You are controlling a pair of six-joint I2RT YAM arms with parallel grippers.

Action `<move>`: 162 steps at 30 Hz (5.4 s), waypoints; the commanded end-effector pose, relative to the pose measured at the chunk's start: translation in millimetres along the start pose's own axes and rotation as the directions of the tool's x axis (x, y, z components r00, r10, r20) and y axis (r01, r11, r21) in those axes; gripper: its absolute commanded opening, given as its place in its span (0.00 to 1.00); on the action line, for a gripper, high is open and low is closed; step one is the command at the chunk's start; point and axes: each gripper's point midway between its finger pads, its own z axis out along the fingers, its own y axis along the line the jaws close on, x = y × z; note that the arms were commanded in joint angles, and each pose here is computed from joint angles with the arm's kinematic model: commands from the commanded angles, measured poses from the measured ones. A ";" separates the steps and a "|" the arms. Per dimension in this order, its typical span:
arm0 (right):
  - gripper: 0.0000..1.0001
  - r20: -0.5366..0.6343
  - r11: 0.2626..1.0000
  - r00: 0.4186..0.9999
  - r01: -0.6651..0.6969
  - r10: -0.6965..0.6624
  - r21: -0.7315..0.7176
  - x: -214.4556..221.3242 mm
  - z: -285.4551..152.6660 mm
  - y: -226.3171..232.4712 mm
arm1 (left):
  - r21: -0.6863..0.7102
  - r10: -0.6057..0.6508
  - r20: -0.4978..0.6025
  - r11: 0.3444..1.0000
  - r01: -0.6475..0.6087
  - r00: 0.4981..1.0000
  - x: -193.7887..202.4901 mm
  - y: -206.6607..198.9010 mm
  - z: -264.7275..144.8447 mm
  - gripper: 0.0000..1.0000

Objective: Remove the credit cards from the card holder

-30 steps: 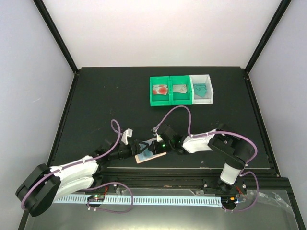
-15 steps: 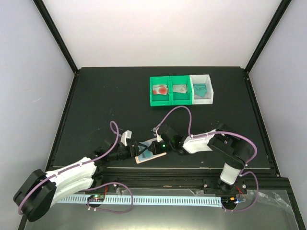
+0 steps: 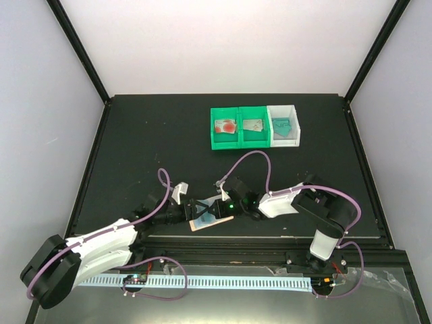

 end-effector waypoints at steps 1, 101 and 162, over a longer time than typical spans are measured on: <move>0.01 -0.046 1.000 0.999 -0.022 0.023 0.014 18.1 -1.5 -8.1 | 0.018 0.051 0.024 0.999 -0.051 0.998 -11.5 -16.1 -3.4 0.72; 0.13 -0.024 0.982 0.999 -0.042 0.047 0.187 44.3 -48.7 -47.3 | -0.090 0.011 -0.055 0.996 -0.016 0.998 9.1 19.9 37.9 0.34; 0.28 0.124 0.970 0.992 0.008 -0.039 0.242 -10.7 -61.2 -26.4 | -0.109 0.033 -0.086 0.993 -0.042 0.996 11.3 21.5 37.9 0.33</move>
